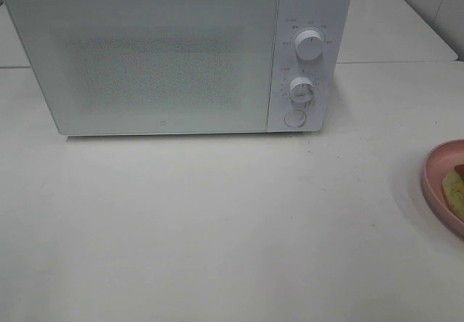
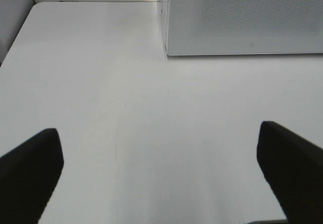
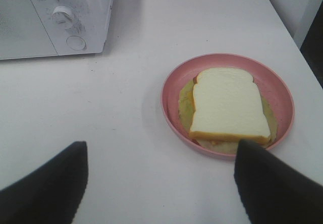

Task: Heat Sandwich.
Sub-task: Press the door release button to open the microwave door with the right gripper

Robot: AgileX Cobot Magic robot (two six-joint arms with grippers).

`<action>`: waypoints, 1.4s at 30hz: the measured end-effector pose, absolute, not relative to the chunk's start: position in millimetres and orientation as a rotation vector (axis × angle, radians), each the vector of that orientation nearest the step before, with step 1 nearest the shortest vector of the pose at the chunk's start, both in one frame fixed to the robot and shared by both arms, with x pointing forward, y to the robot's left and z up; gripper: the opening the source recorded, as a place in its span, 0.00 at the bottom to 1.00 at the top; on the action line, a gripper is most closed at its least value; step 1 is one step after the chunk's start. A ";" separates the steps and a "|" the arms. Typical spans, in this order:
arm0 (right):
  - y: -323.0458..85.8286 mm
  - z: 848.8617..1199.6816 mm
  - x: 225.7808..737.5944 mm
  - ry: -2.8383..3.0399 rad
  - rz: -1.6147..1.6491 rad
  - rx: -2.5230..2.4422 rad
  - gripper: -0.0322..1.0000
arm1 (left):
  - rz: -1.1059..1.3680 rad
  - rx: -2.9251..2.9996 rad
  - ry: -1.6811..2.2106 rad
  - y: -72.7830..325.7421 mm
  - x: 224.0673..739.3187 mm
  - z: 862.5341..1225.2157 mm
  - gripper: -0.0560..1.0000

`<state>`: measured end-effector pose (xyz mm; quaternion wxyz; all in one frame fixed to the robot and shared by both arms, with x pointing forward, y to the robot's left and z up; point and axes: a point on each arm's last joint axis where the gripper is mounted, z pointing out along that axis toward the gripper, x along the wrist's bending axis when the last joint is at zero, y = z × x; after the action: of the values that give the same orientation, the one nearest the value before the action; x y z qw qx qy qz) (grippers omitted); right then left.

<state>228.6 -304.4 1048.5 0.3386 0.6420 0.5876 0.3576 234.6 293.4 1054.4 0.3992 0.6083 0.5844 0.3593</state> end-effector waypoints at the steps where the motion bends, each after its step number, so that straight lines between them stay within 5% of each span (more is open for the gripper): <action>1: -304.4 1048.5 228.6 1.530 0.931 1.672 0.77 | 0.909 1.539 1.479 293.4 234.6 1054.4 0.99; 25: -304.3 1060.7 228.8 1.503 0.964 1.641 0.77 | 0.909 1.539 1.479 293.4 234.6 1054.4 0.99; 42: -300.1 1076.2 297.0 1.561 0.917 1.669 0.77 | 0.909 1.539 1.479 293.4 234.6 1054.4 0.99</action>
<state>297.0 -300.1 1076.2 0.3332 0.6389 0.5978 0.3513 234.6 293.4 1054.4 0.3992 0.6083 0.5844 0.3593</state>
